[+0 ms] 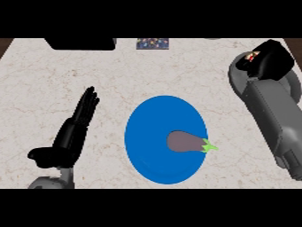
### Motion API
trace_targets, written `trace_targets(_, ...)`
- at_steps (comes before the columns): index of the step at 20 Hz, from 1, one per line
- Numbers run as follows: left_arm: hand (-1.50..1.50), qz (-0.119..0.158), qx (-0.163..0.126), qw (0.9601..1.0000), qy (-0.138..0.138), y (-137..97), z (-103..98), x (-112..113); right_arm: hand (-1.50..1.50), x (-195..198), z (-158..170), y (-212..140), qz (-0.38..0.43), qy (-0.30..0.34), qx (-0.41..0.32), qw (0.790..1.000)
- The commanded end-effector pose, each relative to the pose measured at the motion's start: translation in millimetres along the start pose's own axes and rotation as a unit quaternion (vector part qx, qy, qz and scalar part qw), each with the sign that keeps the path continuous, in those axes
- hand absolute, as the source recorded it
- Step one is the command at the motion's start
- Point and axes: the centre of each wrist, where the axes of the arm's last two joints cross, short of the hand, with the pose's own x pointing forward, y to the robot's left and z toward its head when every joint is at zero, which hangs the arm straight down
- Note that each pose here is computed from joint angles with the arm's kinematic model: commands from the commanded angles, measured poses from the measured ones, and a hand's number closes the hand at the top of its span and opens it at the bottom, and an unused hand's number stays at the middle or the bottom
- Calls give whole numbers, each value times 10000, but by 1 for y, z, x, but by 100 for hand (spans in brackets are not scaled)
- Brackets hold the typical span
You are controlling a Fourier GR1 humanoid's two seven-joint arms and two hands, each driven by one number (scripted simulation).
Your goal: Pick the cupcake from the plate and place it in the pan
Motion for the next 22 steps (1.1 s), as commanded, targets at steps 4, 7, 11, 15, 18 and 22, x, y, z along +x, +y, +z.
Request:
trace_targets(4,0,35,-85,10000,-3,-14,4,-12,150,-60,-44,1,-497,502,-1011,9924)
trace_targets(7,0,-49,-82,10000,18,4,6,-10,150,-88,-53,2,-516,479,-1145,9909)
trace_targets(11,0,-19,-127,9999,-54,-15,-10,10,150,-101,-71,-4,-456,545,-1128,9911)
trace_targets(15,0,93,-221,9997,-35,-8,8,-9,-150,-109,-70,0,-247,1576,384,9864)
trace_targets(18,0,91,-324,9994,-127,-15,-7,4,-150,-118,-69,4,103,1327,1290,9827)
trace_targets(22,0,28,-228,9995,-217,-22,-8,6,-150,-117,-76,-1,-854,1386,1715,9716)
